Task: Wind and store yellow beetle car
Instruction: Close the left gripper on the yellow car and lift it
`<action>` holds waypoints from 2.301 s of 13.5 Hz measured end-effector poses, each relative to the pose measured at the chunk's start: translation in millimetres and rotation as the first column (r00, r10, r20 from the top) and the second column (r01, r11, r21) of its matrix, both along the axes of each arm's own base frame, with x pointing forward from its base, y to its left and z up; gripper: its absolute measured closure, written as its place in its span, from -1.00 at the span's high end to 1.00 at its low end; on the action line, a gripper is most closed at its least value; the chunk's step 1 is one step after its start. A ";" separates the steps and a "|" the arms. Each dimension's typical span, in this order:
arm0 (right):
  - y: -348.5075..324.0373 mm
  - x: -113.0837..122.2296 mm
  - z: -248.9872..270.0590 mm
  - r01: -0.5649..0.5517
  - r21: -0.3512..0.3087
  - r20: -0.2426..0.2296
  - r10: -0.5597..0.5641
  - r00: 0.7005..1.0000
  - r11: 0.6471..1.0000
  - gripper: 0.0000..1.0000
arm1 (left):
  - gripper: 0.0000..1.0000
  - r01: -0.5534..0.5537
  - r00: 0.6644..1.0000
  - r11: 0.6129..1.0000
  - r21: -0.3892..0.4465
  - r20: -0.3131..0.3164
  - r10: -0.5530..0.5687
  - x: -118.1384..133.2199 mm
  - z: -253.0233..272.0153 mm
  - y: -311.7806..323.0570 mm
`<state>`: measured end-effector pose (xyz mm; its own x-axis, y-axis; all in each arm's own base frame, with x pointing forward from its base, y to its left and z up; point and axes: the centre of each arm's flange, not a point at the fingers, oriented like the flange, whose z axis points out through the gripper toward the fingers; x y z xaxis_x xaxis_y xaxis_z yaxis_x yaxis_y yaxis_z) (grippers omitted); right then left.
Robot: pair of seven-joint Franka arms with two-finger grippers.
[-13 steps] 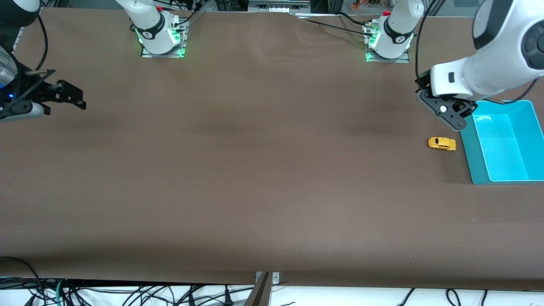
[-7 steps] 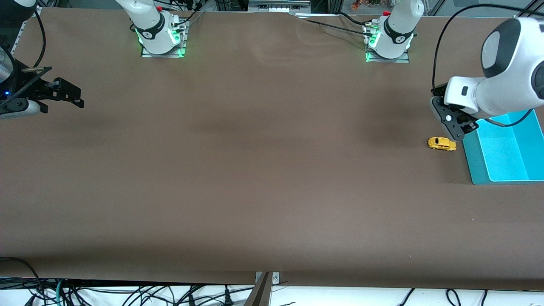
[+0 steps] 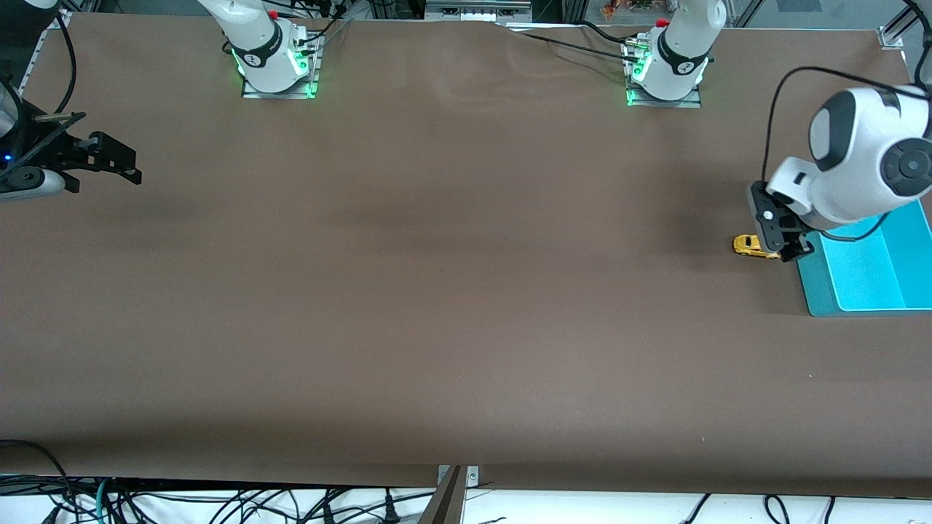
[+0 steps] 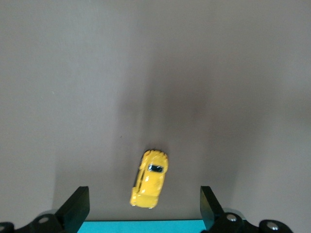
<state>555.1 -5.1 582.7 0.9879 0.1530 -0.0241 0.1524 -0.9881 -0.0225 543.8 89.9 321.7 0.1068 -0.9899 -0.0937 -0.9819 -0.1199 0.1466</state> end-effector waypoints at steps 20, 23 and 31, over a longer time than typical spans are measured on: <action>-7.2 2.1 -5.7 0.019 0.001 -0.013 -0.019 1.000 1.000 1.00 | 0.72 0.144 0.989 0.986 -0.081 0.044 -0.141 -38.9 -143.3 76.7; -8.5 2.1 -5.9 0.023 0.001 -0.014 -0.023 1.000 1.000 1.00 | -0.01 0.167 0.986 0.982 -0.090 0.039 -0.164 -41.7 -146.9 69.0; -17.0 3.3 -10.0 0.038 0.002 -0.023 -0.038 0.999 0.999 1.00 | -0.01 0.199 0.976 0.975 -0.097 -0.067 -0.205 -13.5 -37.3 -15.2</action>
